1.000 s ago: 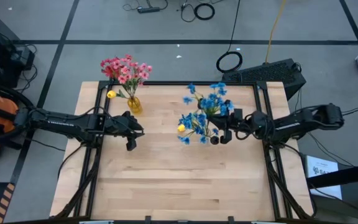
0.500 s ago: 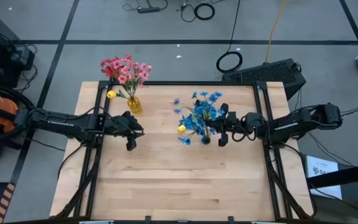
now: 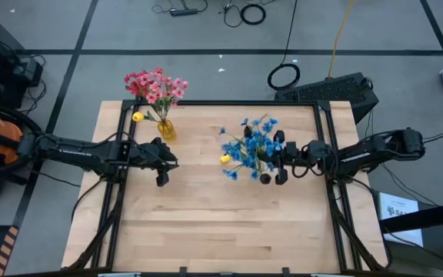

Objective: Sort flowers into vase by color
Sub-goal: Put the blue flowers into the transparent vase

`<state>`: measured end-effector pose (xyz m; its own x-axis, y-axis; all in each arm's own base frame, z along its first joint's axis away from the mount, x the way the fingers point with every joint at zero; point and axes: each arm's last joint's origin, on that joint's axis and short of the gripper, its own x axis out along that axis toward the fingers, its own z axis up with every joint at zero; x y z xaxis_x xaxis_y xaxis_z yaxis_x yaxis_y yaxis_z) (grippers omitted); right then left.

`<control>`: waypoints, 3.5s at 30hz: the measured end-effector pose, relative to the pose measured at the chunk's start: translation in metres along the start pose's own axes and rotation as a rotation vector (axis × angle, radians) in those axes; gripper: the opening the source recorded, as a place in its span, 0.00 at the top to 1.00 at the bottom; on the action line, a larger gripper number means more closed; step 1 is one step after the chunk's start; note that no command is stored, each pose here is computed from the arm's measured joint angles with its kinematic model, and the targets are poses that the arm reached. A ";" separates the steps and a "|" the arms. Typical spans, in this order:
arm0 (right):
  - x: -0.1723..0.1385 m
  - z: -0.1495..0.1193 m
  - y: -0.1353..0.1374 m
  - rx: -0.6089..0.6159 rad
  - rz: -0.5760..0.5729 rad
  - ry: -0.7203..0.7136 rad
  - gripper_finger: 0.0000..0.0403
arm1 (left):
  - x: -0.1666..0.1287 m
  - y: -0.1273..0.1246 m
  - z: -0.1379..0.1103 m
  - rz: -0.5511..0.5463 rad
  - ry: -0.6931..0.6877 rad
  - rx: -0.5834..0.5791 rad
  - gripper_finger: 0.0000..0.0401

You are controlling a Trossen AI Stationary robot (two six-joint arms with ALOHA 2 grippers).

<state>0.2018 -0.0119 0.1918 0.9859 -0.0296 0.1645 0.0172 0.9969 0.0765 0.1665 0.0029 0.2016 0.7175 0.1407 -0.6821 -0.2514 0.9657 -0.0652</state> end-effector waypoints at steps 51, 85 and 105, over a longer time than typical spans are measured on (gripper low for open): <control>-0.014 0.004 -0.001 0.042 -0.056 0.136 0.74 | 0.000 0.000 0.000 0.000 0.000 -0.002 0.70; -0.003 0.086 0.006 0.130 -0.140 0.744 0.74 | 0.000 0.000 0.001 -0.002 -0.011 -0.003 0.70; -0.043 0.164 0.006 0.152 -0.489 0.788 0.74 | 0.020 -0.014 0.023 0.106 -0.058 -0.259 0.71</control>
<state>0.1324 -0.0169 0.3461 0.7045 -0.3296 -0.6286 0.4921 0.8650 0.0979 0.1988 -0.0032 0.2057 0.7126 0.2570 -0.6529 -0.4788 0.8583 -0.1847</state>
